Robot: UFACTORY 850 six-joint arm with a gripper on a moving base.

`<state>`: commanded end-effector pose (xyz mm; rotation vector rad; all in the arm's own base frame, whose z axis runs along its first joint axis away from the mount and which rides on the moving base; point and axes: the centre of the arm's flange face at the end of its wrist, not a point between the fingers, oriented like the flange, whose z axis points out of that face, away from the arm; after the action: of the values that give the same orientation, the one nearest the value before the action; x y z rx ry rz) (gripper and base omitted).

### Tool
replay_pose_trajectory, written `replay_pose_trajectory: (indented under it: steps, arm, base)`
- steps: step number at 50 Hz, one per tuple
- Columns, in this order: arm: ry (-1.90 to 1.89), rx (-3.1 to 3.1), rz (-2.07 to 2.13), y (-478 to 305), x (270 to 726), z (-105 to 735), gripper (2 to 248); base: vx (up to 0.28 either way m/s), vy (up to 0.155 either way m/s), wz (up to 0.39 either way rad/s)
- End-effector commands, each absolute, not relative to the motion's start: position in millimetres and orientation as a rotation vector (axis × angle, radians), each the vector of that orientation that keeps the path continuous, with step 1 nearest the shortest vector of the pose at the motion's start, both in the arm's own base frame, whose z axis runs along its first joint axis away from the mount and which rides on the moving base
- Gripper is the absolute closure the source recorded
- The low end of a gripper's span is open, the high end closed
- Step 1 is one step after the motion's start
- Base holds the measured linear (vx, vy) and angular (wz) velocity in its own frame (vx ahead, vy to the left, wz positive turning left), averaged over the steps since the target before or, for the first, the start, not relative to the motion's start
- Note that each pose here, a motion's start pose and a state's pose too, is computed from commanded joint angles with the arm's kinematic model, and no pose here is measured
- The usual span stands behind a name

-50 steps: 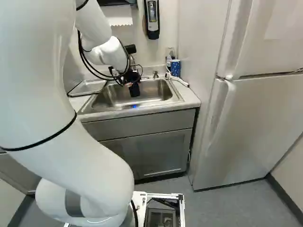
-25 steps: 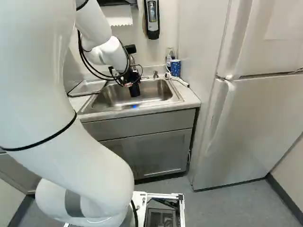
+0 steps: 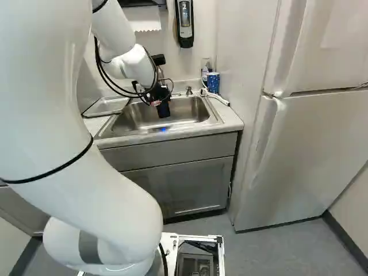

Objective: Rinse the cup and place it in the tray

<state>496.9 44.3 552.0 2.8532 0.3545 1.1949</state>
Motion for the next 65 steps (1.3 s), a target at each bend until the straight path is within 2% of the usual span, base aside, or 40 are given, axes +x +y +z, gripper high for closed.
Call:
replay_pose_trajectory:
  steps: [65]
  arm:
    - [0.354,2.853,1.195,44.3,496.9,552.0,128]
  base:
    - [0.0,0.0,0.0]
